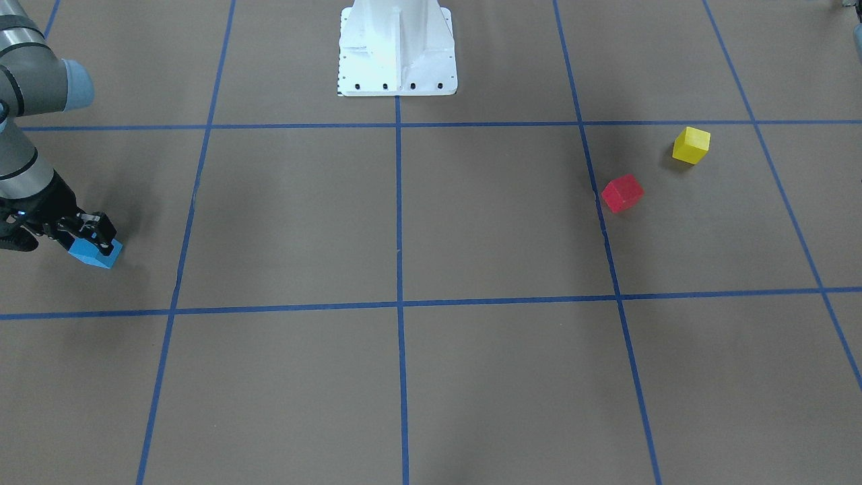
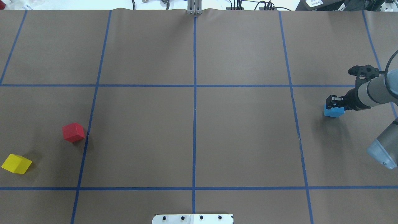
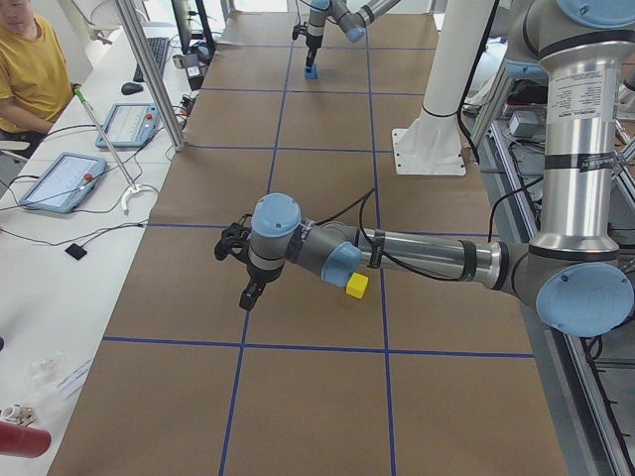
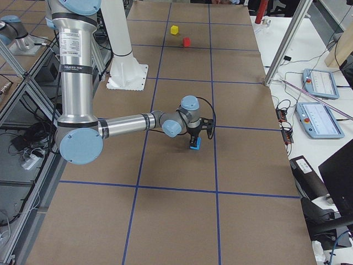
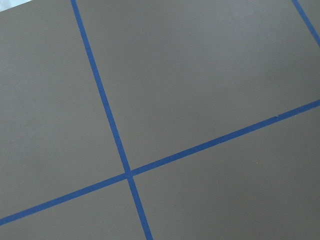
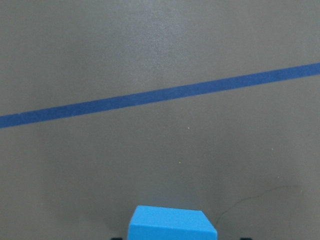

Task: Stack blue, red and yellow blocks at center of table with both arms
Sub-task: 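Carry the blue cube with the right gripper to the table center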

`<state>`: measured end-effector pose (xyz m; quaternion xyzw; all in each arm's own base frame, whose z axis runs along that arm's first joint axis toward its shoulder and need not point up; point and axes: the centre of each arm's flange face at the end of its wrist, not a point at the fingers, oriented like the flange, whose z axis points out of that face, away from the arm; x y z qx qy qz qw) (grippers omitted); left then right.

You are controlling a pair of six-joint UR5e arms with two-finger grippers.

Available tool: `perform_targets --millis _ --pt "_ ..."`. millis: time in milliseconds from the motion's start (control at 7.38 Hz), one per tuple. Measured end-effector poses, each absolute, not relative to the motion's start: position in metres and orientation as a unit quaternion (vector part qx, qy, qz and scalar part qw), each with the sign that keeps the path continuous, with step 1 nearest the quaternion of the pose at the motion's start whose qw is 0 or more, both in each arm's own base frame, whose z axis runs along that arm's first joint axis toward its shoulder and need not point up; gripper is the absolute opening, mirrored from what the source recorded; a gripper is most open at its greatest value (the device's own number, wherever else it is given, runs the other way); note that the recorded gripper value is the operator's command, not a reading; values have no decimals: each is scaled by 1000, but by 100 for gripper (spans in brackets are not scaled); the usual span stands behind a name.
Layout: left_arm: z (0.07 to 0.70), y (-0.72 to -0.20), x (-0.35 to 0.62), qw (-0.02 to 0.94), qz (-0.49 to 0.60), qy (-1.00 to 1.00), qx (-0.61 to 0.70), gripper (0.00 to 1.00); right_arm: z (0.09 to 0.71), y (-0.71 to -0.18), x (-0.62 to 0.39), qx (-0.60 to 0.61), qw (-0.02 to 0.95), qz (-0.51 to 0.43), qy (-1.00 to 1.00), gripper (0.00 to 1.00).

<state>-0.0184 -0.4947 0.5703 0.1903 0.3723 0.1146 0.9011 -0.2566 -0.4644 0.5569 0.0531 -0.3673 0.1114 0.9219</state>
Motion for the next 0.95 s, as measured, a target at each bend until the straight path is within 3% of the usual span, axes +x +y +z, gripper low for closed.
perform_targets --millis 271,542,948 --pt "570 -495 -18 901 115 372 190 100 518 -484 -274 62 917 103 -381 0" --pt "571 -494 -18 901 114 372 190 100 439 -516 -323 65 913 84 -394 0" --pt "571 -494 -18 902 114 372 189 100 321 -515 -430 74 901 23 -428 0"
